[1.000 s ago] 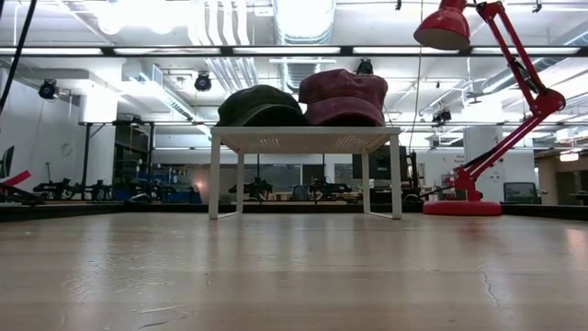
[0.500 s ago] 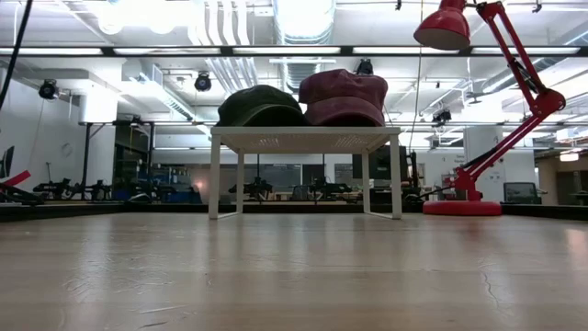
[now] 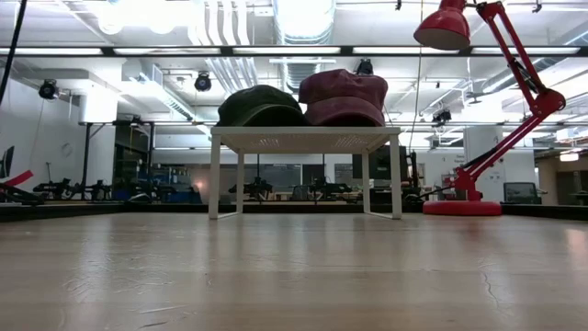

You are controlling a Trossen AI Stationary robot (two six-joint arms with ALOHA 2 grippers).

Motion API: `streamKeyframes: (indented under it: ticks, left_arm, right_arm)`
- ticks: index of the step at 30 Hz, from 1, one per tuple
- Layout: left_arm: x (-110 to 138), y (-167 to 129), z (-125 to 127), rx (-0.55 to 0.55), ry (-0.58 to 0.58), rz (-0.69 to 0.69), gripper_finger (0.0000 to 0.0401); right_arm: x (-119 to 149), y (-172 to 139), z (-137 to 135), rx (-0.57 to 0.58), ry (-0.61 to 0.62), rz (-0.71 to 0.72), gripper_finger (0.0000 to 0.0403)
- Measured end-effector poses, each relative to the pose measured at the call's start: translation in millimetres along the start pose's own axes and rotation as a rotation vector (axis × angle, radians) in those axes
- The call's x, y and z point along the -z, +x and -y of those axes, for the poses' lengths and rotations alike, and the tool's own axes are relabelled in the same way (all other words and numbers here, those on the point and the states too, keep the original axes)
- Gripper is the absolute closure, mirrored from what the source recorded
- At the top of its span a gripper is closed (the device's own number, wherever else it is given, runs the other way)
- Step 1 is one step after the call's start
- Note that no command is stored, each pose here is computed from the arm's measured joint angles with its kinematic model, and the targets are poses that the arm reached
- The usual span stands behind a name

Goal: Pick & Place hat
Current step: Stack the black cap on top of the black cap on the shelf

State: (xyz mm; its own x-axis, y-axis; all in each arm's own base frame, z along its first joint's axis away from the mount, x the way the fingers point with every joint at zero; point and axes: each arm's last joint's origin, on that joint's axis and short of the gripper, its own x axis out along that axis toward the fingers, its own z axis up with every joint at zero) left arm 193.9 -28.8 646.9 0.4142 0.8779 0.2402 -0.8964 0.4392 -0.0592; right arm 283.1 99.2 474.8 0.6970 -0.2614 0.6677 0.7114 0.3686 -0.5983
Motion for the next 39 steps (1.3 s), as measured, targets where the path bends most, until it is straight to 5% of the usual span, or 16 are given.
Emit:
streamKeyframes:
  ticks: [14, 22, 32, 39]
  left_arm:
    - [-6.3, -21.4, 5.4, 0.135, -0.283, 0.008, 0.0304]
    - [-15.7, -46.8, 3.2, 0.298, -0.479, -0.005, 0.0304]
    - [-27.2, -92.8, -1.3, 0.646, -0.479, -0.001, 0.0304]
    - [-15.9, -113.5, -0.2, 0.656, -0.331, -0.156, 0.0304]
  right_arm:
    - [-8.1, 10.2, 19.3, 0.057, -0.463, 0.008, 0.039]
    - [-5.8, 14.0, 11.0, -0.043, -0.622, 0.044, 0.039]
    - [-0.5, 10.7, -12.4, -0.271, -0.636, 0.089, 0.039]
    - [4.8, 4.1, -27.5, -0.393, -0.609, 0.087, 0.039]
